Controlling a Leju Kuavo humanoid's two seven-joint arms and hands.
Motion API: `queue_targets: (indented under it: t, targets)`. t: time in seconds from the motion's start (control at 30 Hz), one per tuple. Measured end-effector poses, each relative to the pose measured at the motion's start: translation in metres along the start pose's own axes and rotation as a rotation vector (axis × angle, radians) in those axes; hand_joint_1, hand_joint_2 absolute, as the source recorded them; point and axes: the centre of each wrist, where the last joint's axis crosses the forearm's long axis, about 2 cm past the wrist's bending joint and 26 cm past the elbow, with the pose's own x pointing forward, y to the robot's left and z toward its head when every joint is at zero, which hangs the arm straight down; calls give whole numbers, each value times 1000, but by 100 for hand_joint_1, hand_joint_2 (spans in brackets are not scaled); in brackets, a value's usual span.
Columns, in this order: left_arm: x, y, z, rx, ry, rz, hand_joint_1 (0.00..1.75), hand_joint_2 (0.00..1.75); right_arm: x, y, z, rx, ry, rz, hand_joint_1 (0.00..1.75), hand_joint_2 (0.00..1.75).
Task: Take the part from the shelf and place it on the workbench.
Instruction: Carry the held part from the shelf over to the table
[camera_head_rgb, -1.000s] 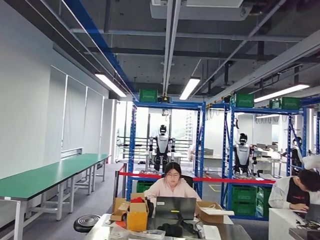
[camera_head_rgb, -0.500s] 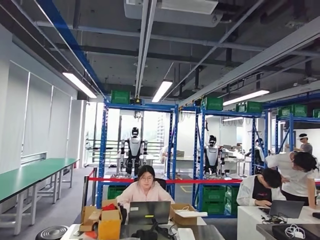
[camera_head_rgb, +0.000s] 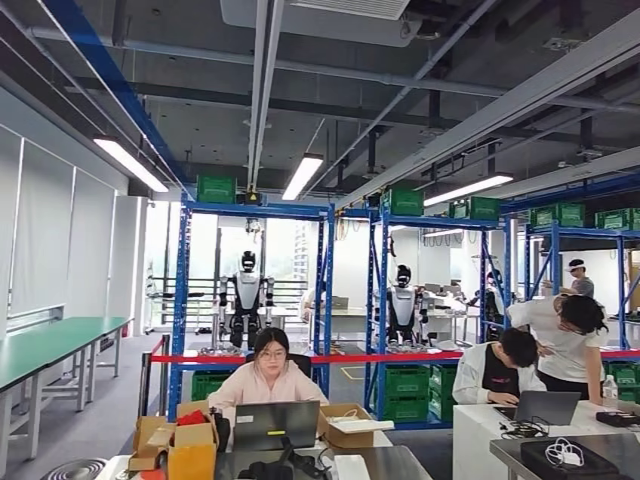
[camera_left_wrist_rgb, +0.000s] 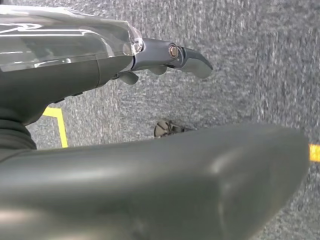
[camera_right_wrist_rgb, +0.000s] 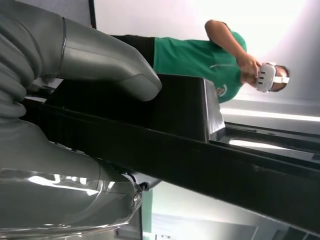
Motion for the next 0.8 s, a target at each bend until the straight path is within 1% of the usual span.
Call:
queue_targets:
  t: [0.6, 0.8]
  targets:
    - [-1, 2, 0, 2, 1, -8, 0, 175, 0, 2, 0, 1, -10, -3, 175, 175]
    - [-2, 3, 0, 2, 2, -9, 0, 175, -1, 3, 4, -3, 0, -9, 175, 175]
